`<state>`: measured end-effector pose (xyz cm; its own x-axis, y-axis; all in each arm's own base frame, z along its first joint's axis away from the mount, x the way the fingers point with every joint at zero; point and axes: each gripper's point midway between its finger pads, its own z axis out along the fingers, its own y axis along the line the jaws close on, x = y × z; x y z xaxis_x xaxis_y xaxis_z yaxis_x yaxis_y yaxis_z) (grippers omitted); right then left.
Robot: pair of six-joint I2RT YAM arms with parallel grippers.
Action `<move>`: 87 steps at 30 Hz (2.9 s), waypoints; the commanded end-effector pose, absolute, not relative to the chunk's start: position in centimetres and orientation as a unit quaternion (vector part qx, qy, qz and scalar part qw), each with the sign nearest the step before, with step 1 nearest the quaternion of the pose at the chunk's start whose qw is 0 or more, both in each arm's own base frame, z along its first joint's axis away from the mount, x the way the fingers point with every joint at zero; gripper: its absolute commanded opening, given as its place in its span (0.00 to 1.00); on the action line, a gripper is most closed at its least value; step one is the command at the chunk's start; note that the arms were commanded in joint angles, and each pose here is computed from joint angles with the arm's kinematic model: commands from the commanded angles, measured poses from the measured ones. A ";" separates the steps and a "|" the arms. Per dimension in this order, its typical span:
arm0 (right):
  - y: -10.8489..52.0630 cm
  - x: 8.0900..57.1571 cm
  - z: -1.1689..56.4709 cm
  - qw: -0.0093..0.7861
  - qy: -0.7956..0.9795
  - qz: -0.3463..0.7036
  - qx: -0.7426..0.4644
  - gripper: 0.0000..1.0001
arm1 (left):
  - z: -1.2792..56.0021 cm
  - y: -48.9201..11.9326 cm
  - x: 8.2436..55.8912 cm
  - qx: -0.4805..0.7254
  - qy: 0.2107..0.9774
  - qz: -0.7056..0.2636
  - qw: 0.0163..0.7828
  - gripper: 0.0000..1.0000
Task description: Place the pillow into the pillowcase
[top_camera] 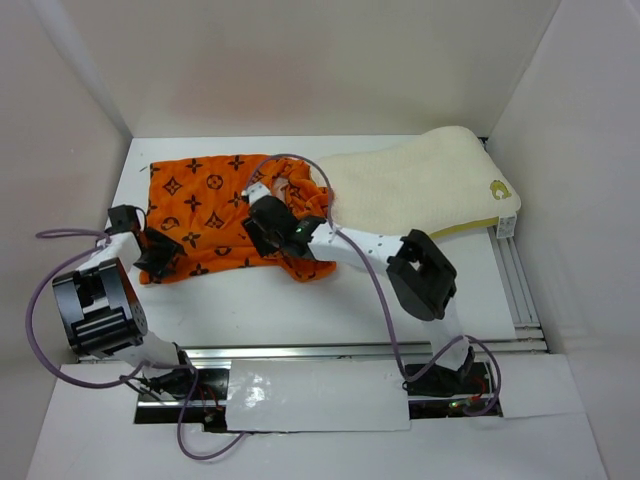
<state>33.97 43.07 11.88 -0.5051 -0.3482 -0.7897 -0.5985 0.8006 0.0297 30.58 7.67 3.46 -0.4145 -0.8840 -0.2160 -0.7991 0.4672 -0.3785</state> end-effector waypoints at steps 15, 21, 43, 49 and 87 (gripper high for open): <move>42.0 36.7 5.6 0.394 0.888 0.061 -0.228 0.33 | 3.1 7.0 30.3 -0.494 0.839 -0.119 0.191 0.70; 42.0 36.1 10.3 0.424 0.875 0.107 -0.209 0.07 | 1.8 6.6 30.4 -0.491 0.849 -0.096 0.170 0.26; 24.5 27.0 20.0 0.419 0.875 0.238 -0.056 0.00 | 2.6 17.4 25.4 -0.655 0.745 0.050 0.117 0.00; 20.0 24.6 20.8 0.421 0.876 0.230 0.037 0.00 | 6.2 17.0 28.6 -0.623 0.755 -0.068 0.192 0.00; 15.1 26.0 24.8 0.484 0.847 0.221 0.017 0.03 | 2.7 0.8 29.0 -0.410 0.902 0.063 0.121 0.00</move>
